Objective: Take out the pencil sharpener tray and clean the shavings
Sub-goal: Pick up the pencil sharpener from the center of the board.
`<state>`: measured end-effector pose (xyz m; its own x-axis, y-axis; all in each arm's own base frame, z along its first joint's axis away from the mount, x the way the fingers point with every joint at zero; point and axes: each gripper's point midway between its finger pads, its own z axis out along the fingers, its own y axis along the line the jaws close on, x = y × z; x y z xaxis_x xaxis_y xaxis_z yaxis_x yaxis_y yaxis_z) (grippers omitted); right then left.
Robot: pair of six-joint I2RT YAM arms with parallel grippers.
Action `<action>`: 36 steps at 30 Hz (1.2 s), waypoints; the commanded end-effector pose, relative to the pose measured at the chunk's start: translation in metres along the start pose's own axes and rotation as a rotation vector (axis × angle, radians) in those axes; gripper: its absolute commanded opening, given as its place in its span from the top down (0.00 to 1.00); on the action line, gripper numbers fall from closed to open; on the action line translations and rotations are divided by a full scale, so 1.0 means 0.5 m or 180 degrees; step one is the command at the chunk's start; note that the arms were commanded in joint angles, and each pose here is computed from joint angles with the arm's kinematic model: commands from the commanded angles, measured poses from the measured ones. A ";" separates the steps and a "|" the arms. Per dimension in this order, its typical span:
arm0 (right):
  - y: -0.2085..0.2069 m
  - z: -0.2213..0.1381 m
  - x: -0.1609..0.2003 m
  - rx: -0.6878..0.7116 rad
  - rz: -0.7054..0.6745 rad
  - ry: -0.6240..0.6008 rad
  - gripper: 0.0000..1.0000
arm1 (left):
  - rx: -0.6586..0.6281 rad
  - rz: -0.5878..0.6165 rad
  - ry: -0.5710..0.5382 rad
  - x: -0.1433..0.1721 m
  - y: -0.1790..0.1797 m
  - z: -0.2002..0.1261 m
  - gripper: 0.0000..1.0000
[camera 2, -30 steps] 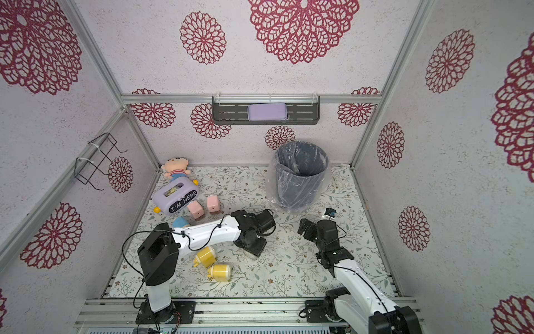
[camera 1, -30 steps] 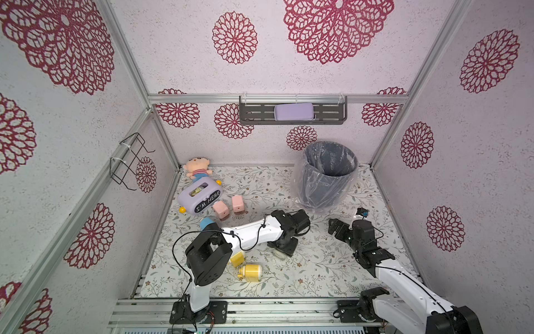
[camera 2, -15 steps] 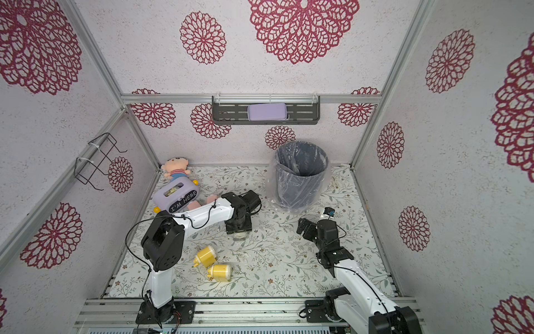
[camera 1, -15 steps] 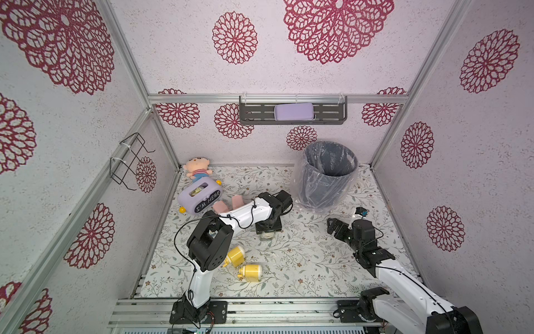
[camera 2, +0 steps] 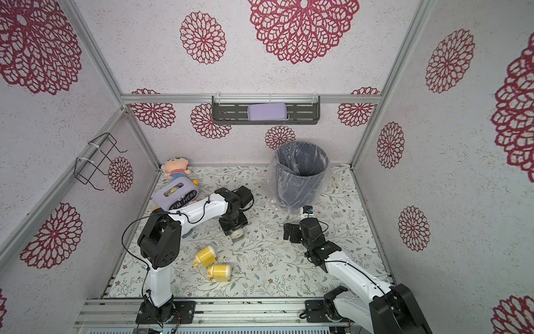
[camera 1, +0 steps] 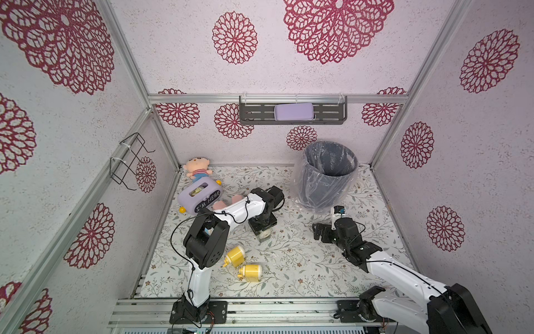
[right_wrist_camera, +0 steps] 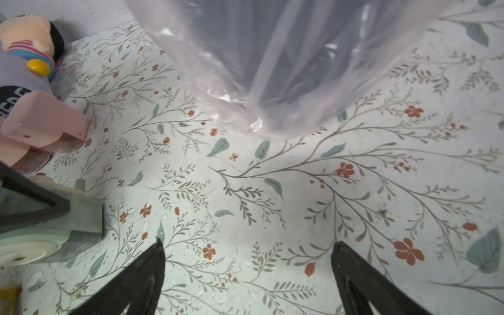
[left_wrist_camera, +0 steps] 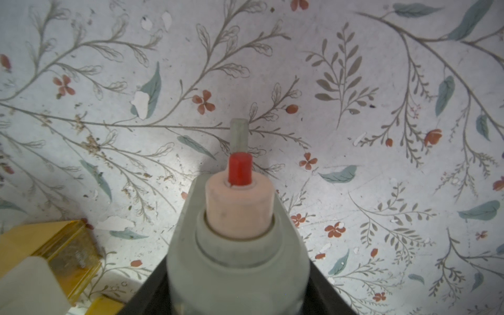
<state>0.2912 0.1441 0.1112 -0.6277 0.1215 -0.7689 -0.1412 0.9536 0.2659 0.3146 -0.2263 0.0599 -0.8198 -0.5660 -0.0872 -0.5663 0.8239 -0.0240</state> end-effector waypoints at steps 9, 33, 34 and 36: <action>0.028 -0.022 -0.042 0.0211 -0.0472 -0.0285 0.01 | 0.0444 -0.0452 -0.0029 -0.040 0.011 -0.130 0.56; 0.295 -0.077 -0.009 -0.1502 -0.1377 -0.0919 0.18 | 0.0851 -0.0518 0.0685 -0.001 -0.046 -0.170 0.74; 0.309 -0.085 -0.005 -0.1638 -0.1443 -0.1034 0.19 | 0.0854 -0.0509 0.0714 0.002 -0.046 -0.170 0.75; 0.328 -0.095 0.000 -0.1811 -0.1527 -0.1169 0.20 | 0.0862 -0.0483 0.0773 0.010 -0.048 -0.170 0.77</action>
<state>0.2359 0.2711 0.1476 -0.3032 -0.1536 -0.9405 -0.6910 0.7151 0.1059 0.3153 -0.2441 0.1407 -0.7469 -0.6520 0.1303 -0.6600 0.7034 -0.2640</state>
